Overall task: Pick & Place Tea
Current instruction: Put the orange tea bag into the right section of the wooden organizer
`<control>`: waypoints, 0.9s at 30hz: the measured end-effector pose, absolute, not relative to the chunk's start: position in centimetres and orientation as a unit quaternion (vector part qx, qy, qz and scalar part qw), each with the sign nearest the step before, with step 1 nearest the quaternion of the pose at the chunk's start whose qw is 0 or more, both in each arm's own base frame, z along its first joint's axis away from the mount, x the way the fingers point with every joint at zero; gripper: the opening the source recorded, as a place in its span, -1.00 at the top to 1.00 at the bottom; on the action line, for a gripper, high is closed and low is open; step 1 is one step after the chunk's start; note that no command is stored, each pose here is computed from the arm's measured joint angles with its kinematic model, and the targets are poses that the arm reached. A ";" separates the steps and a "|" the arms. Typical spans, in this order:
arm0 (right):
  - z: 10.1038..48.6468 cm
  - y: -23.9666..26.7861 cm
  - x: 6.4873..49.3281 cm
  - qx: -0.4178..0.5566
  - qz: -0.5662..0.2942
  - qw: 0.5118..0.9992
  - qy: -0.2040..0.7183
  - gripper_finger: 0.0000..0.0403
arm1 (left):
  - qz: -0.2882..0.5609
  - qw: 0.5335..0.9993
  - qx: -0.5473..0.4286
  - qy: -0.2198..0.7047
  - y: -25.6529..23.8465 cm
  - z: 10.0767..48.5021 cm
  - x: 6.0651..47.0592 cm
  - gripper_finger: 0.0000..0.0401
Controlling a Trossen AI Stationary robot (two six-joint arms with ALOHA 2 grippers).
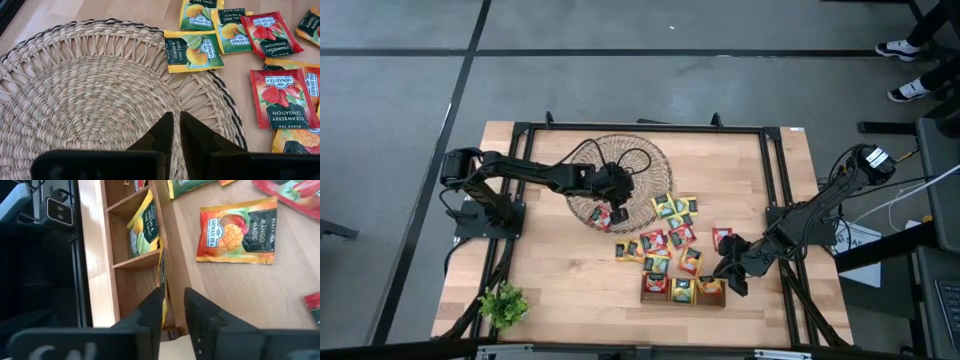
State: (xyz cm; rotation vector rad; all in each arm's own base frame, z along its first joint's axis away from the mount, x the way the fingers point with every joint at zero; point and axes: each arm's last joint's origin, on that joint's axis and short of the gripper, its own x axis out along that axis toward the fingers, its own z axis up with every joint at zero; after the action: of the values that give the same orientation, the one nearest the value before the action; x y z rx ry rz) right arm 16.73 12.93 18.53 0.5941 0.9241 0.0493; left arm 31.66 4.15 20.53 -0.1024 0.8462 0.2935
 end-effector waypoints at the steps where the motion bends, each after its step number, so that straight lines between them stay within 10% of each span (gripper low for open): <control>1: 18.5 12.9 16.7 0.282 0.023 0.853 0.438 0.55 | 0.142 0.900 -0.050 0.409 4.2 20.5 31.7 0.86; 27: 18.6 13.0 16.8 0.304 0.022 0.845 0.440 0.44 | 0.141 0.900 -0.048 0.409 4.2 20.5 31.7 0.86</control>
State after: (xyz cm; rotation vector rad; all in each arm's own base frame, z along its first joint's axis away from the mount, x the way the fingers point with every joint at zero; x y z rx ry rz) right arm 16.81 13.03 18.57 0.6421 0.9286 0.0472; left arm 31.66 4.15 20.53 -0.0999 0.8465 0.2925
